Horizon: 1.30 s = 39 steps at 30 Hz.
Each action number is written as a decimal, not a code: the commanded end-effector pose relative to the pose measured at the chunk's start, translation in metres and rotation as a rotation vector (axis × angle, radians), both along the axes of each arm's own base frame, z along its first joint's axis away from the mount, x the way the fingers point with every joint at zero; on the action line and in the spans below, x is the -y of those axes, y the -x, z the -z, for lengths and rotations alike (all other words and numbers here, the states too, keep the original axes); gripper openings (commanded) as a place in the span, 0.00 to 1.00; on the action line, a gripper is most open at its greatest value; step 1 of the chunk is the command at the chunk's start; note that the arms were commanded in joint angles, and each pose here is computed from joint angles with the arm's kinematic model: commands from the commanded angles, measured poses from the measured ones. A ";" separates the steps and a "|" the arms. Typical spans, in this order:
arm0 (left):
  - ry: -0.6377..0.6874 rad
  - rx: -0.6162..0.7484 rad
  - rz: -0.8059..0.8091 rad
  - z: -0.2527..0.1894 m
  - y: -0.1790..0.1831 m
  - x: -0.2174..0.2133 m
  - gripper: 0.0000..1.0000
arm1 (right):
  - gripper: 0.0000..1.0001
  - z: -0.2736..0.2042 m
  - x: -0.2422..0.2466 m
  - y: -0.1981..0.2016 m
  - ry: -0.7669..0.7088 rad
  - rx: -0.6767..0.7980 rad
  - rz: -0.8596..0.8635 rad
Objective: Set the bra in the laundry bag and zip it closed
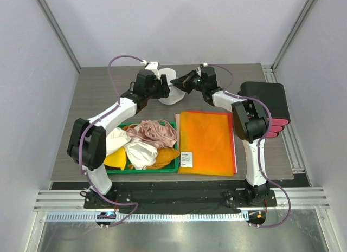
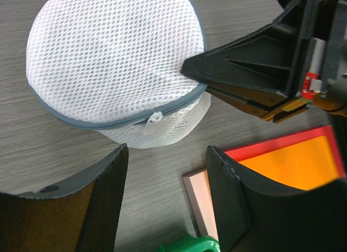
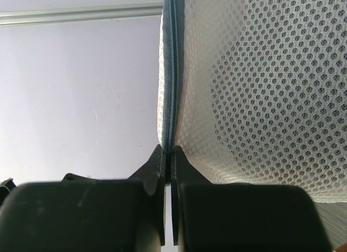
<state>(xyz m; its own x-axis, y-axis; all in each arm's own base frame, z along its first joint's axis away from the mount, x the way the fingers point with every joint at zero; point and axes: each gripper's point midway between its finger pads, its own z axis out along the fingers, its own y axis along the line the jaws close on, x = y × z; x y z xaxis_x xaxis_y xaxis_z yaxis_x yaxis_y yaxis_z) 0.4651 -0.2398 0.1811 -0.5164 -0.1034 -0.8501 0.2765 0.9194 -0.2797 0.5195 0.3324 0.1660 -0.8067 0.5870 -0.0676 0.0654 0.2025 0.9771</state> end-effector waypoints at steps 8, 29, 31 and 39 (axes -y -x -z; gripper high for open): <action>-0.031 0.026 0.014 -0.010 -0.013 0.005 0.55 | 0.01 -0.069 -0.012 0.015 -0.083 0.129 -0.044; -0.103 0.043 -0.052 -0.010 -0.029 -0.007 0.48 | 0.01 -0.073 -0.019 0.024 -0.086 0.136 -0.066; -0.117 0.053 -0.058 -0.010 -0.032 -0.009 0.47 | 0.01 -0.074 -0.021 0.026 -0.089 0.136 -0.073; -0.120 0.045 -0.040 -0.009 -0.033 -0.005 0.33 | 0.01 -0.076 -0.024 0.028 -0.099 0.138 -0.081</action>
